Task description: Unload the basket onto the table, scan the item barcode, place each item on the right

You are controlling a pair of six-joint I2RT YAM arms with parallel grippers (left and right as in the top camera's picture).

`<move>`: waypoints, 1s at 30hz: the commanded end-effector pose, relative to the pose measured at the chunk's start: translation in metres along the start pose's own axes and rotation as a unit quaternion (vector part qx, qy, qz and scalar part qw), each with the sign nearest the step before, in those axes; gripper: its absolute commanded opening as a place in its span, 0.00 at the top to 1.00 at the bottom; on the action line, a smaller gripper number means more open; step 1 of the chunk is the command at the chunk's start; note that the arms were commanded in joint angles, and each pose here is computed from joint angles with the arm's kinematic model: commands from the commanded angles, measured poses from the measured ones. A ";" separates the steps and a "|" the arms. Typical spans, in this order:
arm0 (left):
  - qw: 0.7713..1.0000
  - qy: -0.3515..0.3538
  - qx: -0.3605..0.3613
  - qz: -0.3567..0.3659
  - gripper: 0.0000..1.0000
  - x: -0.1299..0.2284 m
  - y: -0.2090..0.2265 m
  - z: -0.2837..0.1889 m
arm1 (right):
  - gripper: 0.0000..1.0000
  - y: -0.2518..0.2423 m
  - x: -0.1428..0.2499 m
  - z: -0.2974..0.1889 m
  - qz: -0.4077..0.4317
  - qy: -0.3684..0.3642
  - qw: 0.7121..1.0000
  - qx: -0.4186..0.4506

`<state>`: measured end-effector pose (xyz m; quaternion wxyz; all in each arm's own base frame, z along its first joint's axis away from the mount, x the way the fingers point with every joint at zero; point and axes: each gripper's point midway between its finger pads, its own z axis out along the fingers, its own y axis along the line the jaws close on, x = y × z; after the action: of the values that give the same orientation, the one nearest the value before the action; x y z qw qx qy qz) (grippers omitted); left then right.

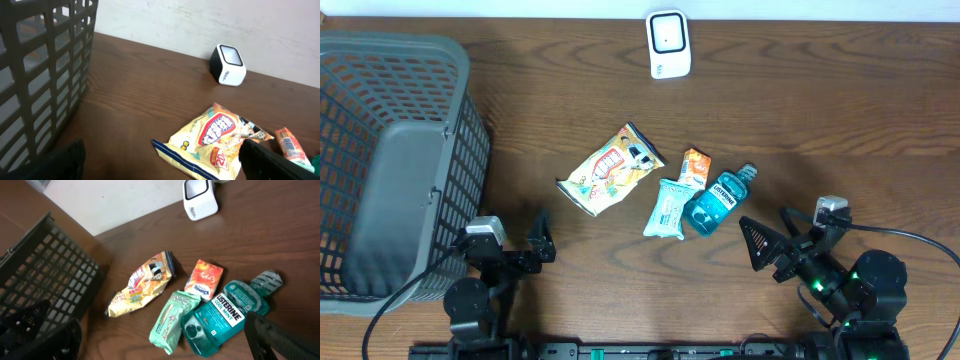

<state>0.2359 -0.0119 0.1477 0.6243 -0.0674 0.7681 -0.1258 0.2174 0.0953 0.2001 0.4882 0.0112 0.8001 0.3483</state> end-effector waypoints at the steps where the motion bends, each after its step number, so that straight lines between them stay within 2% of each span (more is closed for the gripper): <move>1: 1.000 0.016 0.004 0.002 0.02 0.012 0.000 0.002 | 0.01 0.007 -0.007 -0.003 -0.001 -0.007 1.000 -0.009; 10: 0.999 0.028 0.045 0.011 0.02 0.018 -0.019 0.002 | 0.01 0.003 -0.008 -0.001 0.000 -0.008 1.000 0.001; 15: 0.998 0.030 0.052 0.012 0.02 0.019 -0.023 0.002 | 0.03 -0.005 -0.004 0.006 0.035 0.011 0.999 0.013; 17: 0.998 0.030 0.052 0.013 0.02 0.019 -0.023 0.002 | 0.06 -0.009 -0.002 0.010 0.044 0.023 0.999 0.019; 24: 0.998 0.031 0.052 0.012 0.02 0.019 -0.022 0.002 | 0.07 -0.015 0.001 0.024 0.075 0.075 0.994 0.038; 30: 0.998 0.031 0.052 0.012 0.02 0.019 -0.022 0.002 | 0.13 0.012 0.006 0.036 0.082 0.156 0.984 0.021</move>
<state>0.2335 -0.0359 0.1477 0.6170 -0.0281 0.7705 -0.1576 0.2365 0.1121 0.1725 0.3349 0.0551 0.8713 0.3544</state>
